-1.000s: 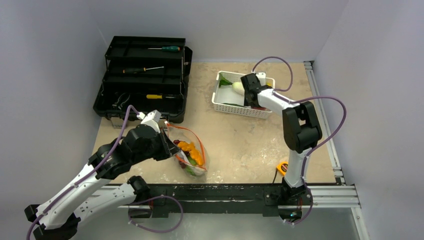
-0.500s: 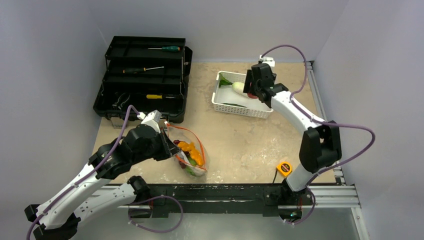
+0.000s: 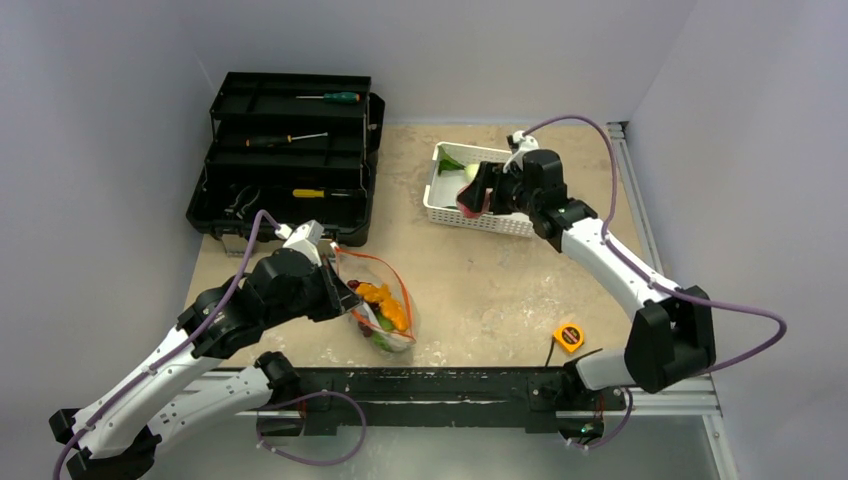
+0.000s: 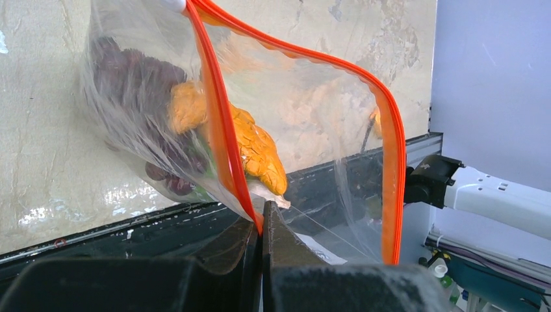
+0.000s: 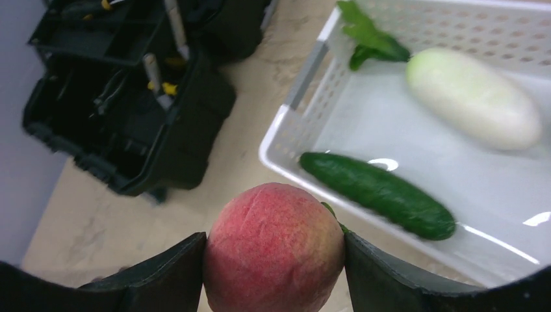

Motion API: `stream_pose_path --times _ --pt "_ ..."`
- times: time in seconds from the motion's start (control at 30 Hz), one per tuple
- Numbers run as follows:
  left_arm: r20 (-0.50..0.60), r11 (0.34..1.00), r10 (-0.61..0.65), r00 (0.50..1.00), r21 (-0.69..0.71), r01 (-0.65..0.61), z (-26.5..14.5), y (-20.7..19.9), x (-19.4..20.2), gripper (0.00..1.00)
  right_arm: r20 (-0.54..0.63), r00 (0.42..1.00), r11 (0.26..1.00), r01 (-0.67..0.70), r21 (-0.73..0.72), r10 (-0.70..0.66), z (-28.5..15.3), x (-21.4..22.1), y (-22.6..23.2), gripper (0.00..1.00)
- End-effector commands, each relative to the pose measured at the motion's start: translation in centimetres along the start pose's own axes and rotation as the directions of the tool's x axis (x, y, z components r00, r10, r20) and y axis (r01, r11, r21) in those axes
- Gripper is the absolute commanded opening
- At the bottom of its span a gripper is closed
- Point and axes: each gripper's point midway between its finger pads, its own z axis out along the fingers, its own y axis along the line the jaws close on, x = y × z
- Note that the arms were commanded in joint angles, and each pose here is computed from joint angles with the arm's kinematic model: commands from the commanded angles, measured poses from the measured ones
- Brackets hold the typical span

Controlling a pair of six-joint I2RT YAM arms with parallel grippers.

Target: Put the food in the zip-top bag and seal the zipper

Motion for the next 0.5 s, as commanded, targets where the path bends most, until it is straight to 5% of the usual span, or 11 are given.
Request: stream_pose_path --times 0.0,0.47 --pt "0.013 0.999 -0.008 1.000 0.051 0.007 0.0 -1.2 -0.4 0.00 0.017 1.000 0.951 -0.018 -0.310 0.024 -3.1 -0.1 6.5 0.00" --pt "0.017 0.998 -0.013 1.000 0.059 0.012 0.0 -1.5 -0.5 0.00 0.111 0.993 0.766 0.096 -0.636 -0.032 -12.8 -0.9 20.3 0.00"
